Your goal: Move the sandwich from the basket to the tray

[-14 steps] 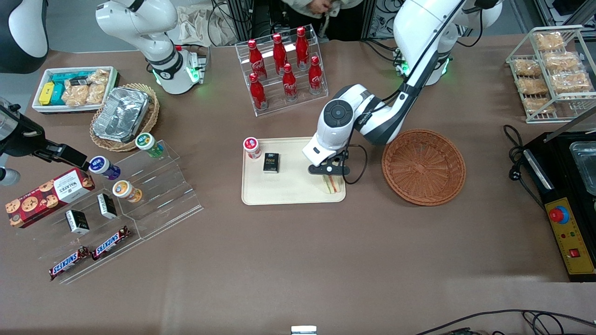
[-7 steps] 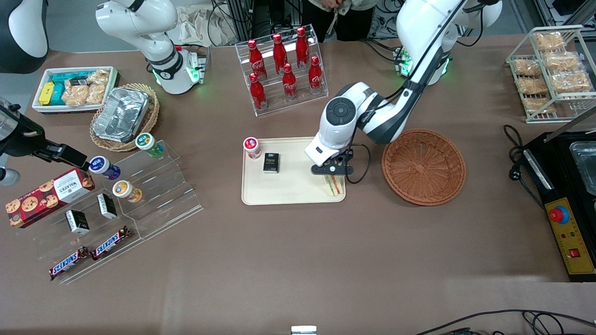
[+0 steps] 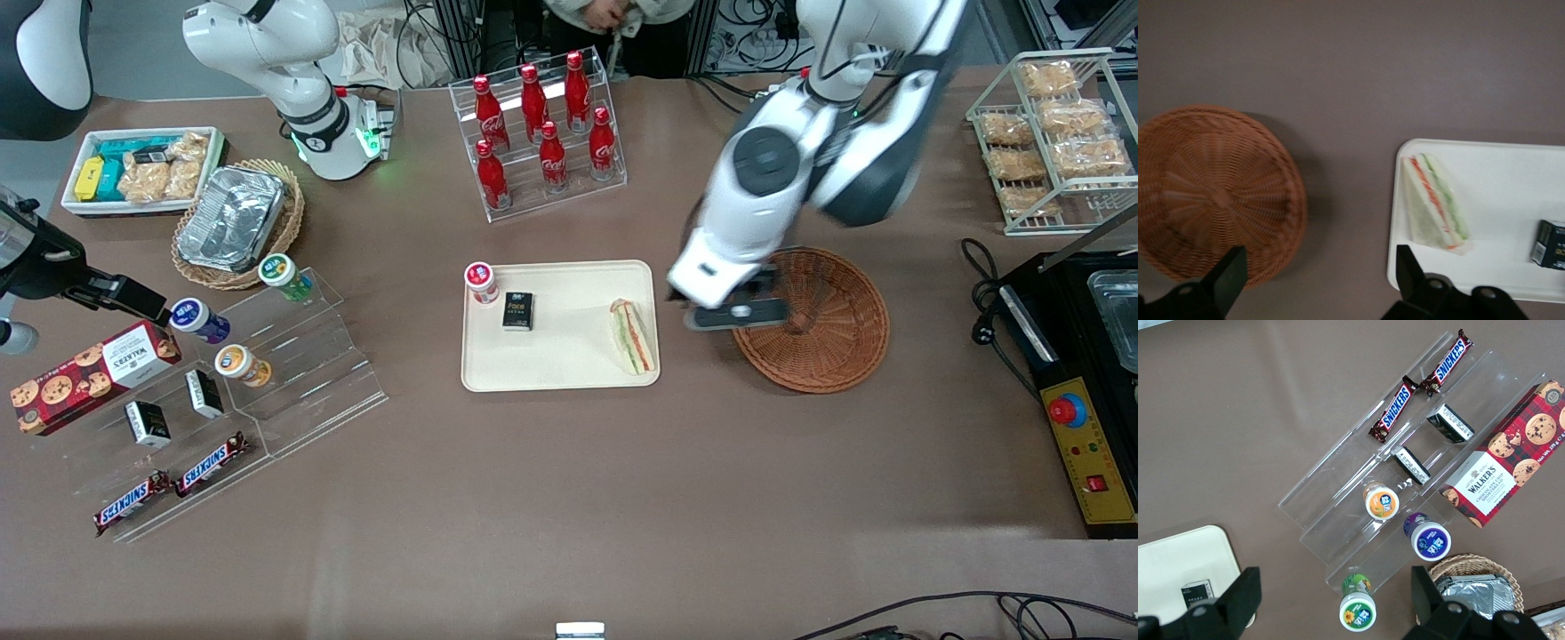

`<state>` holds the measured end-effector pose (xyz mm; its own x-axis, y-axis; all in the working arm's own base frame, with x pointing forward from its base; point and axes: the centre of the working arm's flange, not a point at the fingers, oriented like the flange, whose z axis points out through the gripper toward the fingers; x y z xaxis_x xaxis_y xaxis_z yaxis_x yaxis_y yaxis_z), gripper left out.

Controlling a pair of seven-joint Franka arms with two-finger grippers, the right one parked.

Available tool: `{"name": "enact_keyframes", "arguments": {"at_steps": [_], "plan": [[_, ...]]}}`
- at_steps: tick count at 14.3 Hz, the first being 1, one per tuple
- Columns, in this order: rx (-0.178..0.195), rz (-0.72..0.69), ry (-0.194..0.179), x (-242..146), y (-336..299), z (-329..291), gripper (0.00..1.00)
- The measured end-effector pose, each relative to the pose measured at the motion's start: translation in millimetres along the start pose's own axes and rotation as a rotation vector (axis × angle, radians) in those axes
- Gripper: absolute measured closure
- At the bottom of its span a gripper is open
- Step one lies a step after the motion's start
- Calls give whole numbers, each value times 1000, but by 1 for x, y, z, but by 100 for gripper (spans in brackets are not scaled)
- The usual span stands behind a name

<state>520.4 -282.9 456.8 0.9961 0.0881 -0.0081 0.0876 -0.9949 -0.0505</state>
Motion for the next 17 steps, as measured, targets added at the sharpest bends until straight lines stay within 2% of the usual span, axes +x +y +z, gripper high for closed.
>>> {"name": "enact_keyframes", "arguments": {"at_steps": [3, 5, 7, 11, 15, 17], "plan": [[-6, -16, 26, 22, -53, -22, 1], [9, 2, 14, 30, -88, -34, 1], [24, 57, 10, 32, -125, -55, 1], [41, 81, 35, 26, -182, -93, 3], [57, 71, -6, 18, -203, -100, 0], [51, 60, -11, 18, -210, -102, 0]]}}
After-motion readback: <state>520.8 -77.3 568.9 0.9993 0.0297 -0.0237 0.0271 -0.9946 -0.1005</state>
